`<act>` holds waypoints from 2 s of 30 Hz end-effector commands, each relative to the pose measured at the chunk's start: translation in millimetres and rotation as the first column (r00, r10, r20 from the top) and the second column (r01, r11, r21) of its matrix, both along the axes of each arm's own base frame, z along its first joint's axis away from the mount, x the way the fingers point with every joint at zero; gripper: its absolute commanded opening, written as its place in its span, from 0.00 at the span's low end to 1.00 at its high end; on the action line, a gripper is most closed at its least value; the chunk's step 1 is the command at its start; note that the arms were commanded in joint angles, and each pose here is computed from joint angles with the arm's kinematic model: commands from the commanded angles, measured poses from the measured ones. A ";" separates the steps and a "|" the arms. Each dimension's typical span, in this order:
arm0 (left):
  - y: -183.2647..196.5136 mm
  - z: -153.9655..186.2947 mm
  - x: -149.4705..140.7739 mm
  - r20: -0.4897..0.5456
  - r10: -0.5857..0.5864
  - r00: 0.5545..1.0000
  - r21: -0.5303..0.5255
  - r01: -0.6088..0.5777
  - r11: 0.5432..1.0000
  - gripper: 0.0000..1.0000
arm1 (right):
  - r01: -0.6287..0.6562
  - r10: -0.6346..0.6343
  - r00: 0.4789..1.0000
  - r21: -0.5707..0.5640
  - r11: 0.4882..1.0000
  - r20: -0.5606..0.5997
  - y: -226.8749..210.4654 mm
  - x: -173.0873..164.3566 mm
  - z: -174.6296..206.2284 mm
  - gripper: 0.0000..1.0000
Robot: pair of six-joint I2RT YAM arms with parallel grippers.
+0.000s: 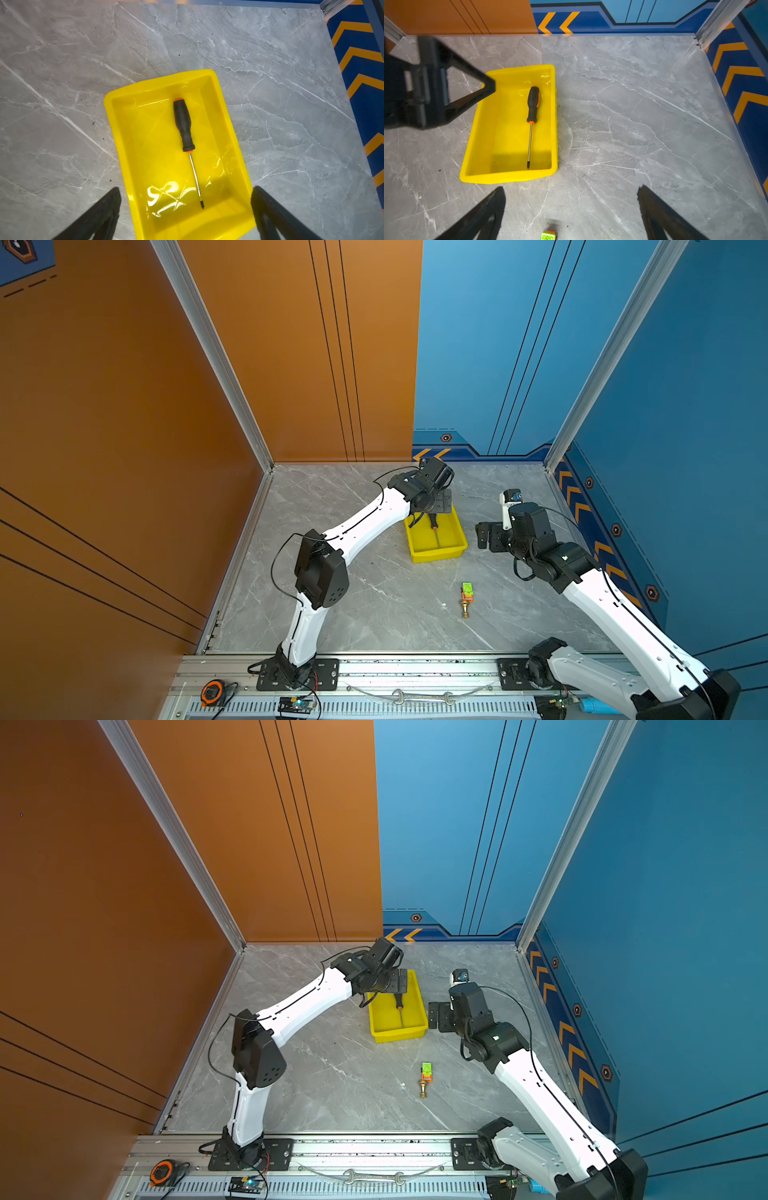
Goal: Put the screwdriver in the bin
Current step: Place the screwdriver in the bin, then reset both arms
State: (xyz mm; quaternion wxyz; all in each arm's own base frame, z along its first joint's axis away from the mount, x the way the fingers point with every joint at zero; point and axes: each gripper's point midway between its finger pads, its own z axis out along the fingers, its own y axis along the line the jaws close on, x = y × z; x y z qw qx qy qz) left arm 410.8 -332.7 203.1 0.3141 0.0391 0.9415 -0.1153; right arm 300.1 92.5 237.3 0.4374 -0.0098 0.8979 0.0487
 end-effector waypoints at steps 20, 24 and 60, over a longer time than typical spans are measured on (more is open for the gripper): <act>195.0 -16.9 -85.0 0.167 0.132 0.977 0.097 -0.150 0.984 0.98 | 0.206 -0.200 0.978 0.105 0.973 -0.065 -49.0 1.1 -20.6 1.00; 240.9 -25.6 -103.3 0.180 0.237 0.955 0.104 -0.258 0.960 0.98 | 0.230 -0.226 0.973 0.107 0.967 -0.051 -57.2 2.2 -23.4 1.00; 344.0 -67.5 -102.8 0.552 0.272 0.788 0.217 -0.451 0.865 0.98 | 0.159 -0.141 0.936 -0.032 0.987 0.323 -98.7 36.7 -103.5 1.00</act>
